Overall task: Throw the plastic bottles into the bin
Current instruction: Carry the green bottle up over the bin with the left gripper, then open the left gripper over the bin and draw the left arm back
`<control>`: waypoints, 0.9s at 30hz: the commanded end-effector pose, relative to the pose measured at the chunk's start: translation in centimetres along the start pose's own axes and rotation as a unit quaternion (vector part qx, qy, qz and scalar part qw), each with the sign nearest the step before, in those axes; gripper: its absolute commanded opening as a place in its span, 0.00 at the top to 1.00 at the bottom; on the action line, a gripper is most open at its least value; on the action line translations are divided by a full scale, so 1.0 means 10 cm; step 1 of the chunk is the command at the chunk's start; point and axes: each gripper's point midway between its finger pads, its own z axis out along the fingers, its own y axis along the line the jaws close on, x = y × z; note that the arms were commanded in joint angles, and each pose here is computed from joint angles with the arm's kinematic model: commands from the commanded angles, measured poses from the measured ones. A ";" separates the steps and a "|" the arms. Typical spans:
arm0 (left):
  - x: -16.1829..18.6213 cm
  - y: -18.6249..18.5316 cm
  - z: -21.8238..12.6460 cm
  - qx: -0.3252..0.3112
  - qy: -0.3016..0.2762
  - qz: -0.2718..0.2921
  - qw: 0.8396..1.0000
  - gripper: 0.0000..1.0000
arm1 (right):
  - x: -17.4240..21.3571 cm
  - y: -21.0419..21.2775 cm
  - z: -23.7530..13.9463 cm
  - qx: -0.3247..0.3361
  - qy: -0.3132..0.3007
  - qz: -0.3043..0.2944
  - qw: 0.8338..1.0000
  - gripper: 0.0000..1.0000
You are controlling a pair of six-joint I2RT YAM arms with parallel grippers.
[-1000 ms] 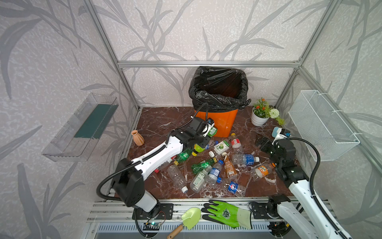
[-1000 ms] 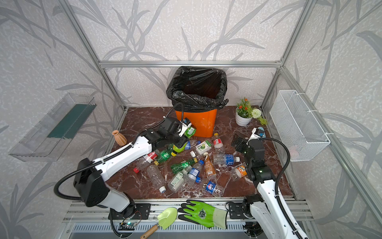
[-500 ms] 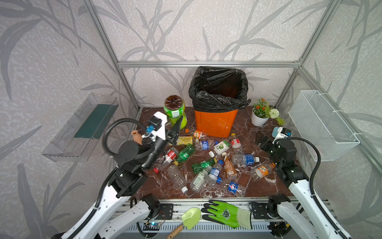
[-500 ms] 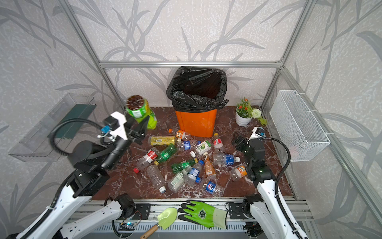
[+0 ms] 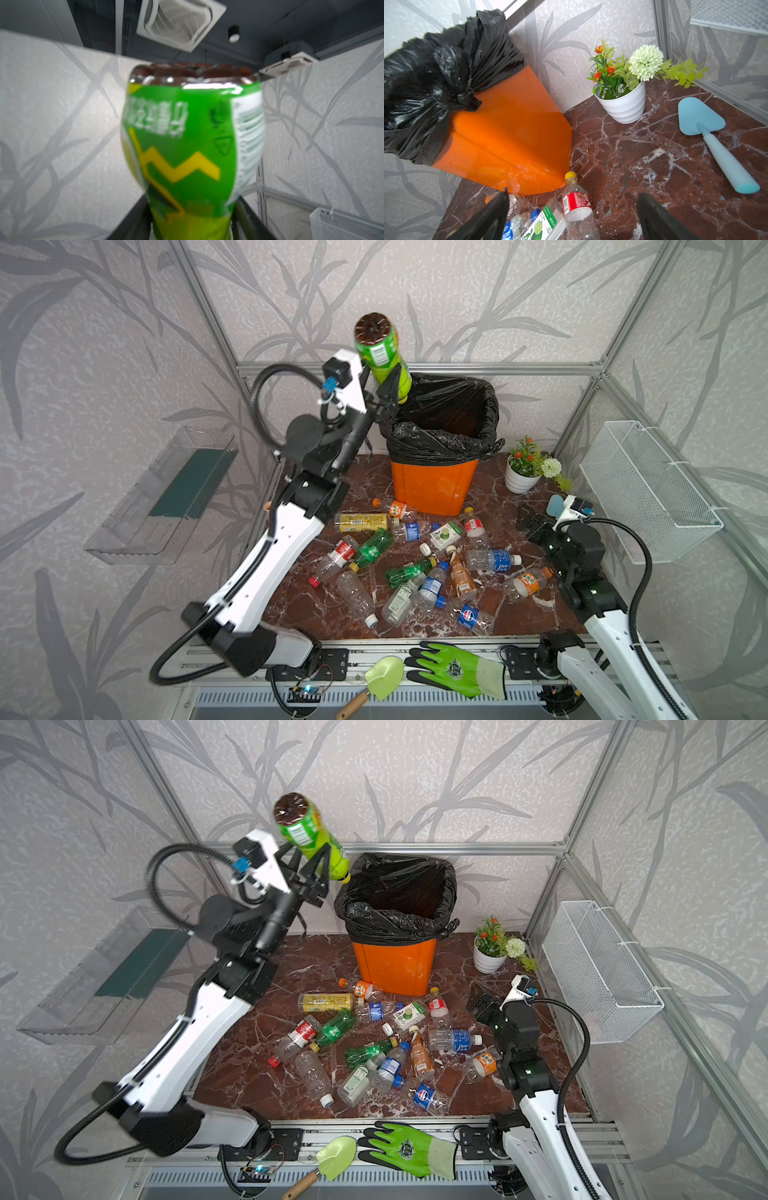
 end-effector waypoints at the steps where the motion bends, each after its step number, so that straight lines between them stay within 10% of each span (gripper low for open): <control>1: 0.68 -0.04 0.20 0.021 0.098 -0.073 0.992 0.02 | -0.13 0.03 -0.11 0.000 -0.014 -0.023 1.000 0.04; 17: 0.31 0.31 -0.66 -0.087 0.108 -0.014 0.990 0.01 | -0.03 0.01 -0.05 -0.006 -0.002 -0.012 1.000 0.03; 27: 1.80 1.32 -1.91 -0.268 0.362 0.001 0.893 0.01 | 0.05 -0.04 0.03 0.003 0.009 -0.005 1.000 0.03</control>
